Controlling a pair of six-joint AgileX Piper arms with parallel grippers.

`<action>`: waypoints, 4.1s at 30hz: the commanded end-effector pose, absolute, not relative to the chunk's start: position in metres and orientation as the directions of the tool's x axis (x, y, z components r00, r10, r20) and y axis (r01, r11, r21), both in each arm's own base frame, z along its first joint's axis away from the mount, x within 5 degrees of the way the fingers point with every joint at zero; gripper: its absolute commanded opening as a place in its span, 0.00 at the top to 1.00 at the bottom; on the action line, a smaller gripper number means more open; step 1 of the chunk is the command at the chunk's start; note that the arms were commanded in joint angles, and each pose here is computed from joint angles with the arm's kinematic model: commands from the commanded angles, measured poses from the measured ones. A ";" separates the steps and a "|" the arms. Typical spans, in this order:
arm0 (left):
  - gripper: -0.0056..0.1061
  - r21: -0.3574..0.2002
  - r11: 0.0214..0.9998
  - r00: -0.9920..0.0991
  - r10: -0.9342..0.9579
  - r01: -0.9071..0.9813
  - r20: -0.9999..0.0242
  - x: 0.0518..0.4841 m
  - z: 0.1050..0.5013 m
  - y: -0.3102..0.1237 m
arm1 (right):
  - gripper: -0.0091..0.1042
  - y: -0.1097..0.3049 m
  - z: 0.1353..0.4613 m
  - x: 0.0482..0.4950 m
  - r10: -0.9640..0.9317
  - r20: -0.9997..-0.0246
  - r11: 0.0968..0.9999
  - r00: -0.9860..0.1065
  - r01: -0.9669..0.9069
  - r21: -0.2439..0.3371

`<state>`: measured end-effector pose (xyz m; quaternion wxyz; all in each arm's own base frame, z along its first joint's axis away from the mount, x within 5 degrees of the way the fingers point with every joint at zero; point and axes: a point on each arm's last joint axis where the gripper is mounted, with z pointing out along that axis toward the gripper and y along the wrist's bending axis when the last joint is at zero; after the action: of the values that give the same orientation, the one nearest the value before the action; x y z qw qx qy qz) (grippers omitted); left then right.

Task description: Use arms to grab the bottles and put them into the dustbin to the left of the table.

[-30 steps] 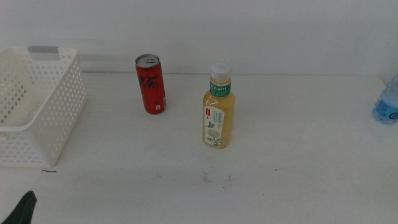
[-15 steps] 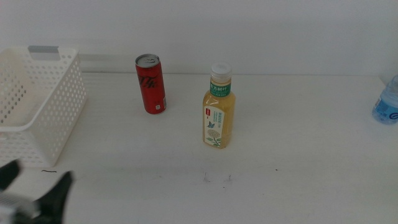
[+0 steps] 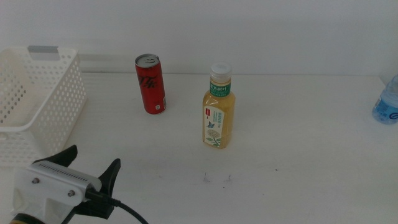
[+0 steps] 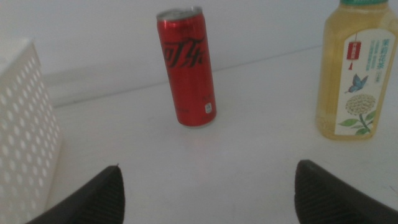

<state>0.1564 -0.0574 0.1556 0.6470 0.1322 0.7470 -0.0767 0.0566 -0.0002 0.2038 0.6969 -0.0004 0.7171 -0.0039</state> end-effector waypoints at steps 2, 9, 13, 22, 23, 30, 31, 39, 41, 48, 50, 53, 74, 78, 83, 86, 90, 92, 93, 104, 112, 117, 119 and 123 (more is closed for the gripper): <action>0.11 0.014 0.956 -0.122 0.051 0.292 -0.991 0.156 0.156 -0.058 | 0.11 0.000 0.204 0.056 -0.013 -1.000 1.000 -0.019 0.009 -0.013; 0.11 0.014 0.956 -0.122 0.051 0.292 -0.991 0.156 0.156 -0.058 | 0.11 0.000 0.204 0.056 -0.013 -1.000 1.000 -0.019 0.009 -0.013; 0.11 -0.080 0.947 -0.100 -0.051 0.313 -0.994 0.168 0.165 -0.066 | 0.11 0.000 0.204 0.056 -0.013 -1.000 1.000 -0.019 0.009 -0.013; 0.11 -0.090 0.945 -0.146 -0.045 0.315 -0.988 0.245 0.159 -0.088 | 0.11 0.000 0.204 0.056 -0.013 -1.000 1.000 -0.019 0.009 -0.013; 0.11 -0.083 0.943 -0.144 -0.037 0.323 -0.989 0.255 0.156 -0.088 | 0.11 0.000 0.204 0.056 -0.013 -1.000 1.000 -0.019 0.009 -0.013; 0.11 -0.114 0.918 -0.177 -0.049 0.379 -0.983 0.319 0.142 -0.087 | 0.11 0.000 0.204 0.056 -0.013 -1.000 1.000 -0.019 0.009 -0.013; 0.11 -0.111 0.913 -0.180 -0.042 0.392 -0.983 0.327 0.140 -0.088 | 0.11 0.000 0.204 0.056 -0.013 -1.000 1.000 -0.019 0.009 -0.013; 0.11 -0.118 0.910 -0.181 -0.048 0.398 -0.982 0.388 0.117 -0.097 | 0.11 0.000 0.204 0.056 -0.013 -1.000 1.000 -0.019 0.009 -0.013; 0.11 -0.115 0.910 -0.173 -0.049 0.398 -0.984 0.401 0.109 -0.099 | 0.11 0.000 0.204 0.056 -0.013 -1.000 1.000 -0.019 0.009 -0.013; 0.11 -0.109 0.918 -0.187 -0.039 0.380 -0.982 0.435 0.089 -0.104 | 0.11 0.000 0.204 0.056 -0.013 -1.000 1.000 -0.019 0.009 -0.013; 0.11 -0.106 0.919 -0.187 -0.036 0.379 -0.982 0.441 0.086 -0.105 | 0.11 0.000 0.204 0.056 -0.013 -1.000 1.000 -0.019 0.009 -0.013; 0.11 -0.096 0.919 -0.171 -0.031 0.383 -0.985 0.447 0.085 -0.106 | 0.11 0.000 0.204 0.056 -0.013 -1.000 1.000 -0.019 0.009 -0.013; 0.97 -0.111 0.930 -0.178 -0.050 0.351 -0.983 0.372 0.188 -0.094 | 0.11 0.000 0.204 0.056 -0.013 -1.000 1.000 -0.019 0.009 -0.013; 0.97 -0.149 0.941 -0.306 -0.052 0.303 -0.951 0.339 0.217 -0.090 | 0.11 0.000 0.204 0.056 -0.013 -1.000 1.000 -0.019 0.009 -0.013; 0.97 -0.185 0.966 -0.491 -0.074 0.180 -0.868 0.304 0.250 -0.082 | 0.11 0.000 0.204 0.056 -0.013 -1.000 1.000 -0.019 0.009 -0.013; 0.97 -0.188 0.978 -0.586 -0.099 0.094 -0.804 0.283 0.267 -0.075 | 0.11 0.000 0.204 0.056 -0.013 -1.000 1.000 -0.019 0.009 -0.013; 0.97 -0.064 0.996 -0.702 0.000 0.065 -0.712 0.275 0.307 -0.064 | 0.11 0.000 0.204 0.056 -0.013 -1.000 1.000 -0.019 0.009 -0.013; 0.97 -0.013 0.995 -0.746 0.063 0.095 -0.663 0.282 0.325 -0.057 | 0.11 0.000 0.204 0.056 -0.013 -1.000 1.000 -0.019 0.009 -0.013; 0.97 0.004 0.994 -0.769 0.090 0.114 -0.633 0.288 0.333 -0.053 | 0.11 0.000 0.204 0.056 -0.013 -1.000 1.000 -0.019 0.009 -0.013; 0.97 0.077 0.997 -0.891 0.047 0.013 -0.452 0.355 0.362 0.049 | 0.11 0.000 0.204 0.056 -0.013 -1.000 1.000 -0.019 0.009 -0.013; 0.97 0.075 0.997 -0.928 0.043 0.016 -0.371 0.386 0.315 0.087 | 0.11 0.000 0.204 0.056 -0.013 -1.000 1.000 -0.019 0.009 -0.013; 0.97 0.080 0.997 -0.940 0.047 0.021 -0.338 0.408 0.276 0.093 | 0.11 0.000 0.204 0.056 -0.013 -1.000 1.000 -0.019 0.009 -0.013; 0.97 0.079 0.997 -0.946 0.047 0.023 -0.320 0.415 0.261 0.095 | 0.11 0.000 0.204 0.056 -0.013 -1.000 1.000 -0.019 0.009 -0.013; 0.97 0.079 0.997 -0.955 0.047 0.025 -0.294 0.425 0.236 0.098 | 0.11 0.000 0.204 0.056 -0.013 -1.000 1.000 -0.019 0.009 -0.013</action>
<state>0.4200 0.0966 0.2336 0.1291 0.0180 0.9909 0.0322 0.0566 -0.0002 0.2039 0.6972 -0.0004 0.7169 -0.0039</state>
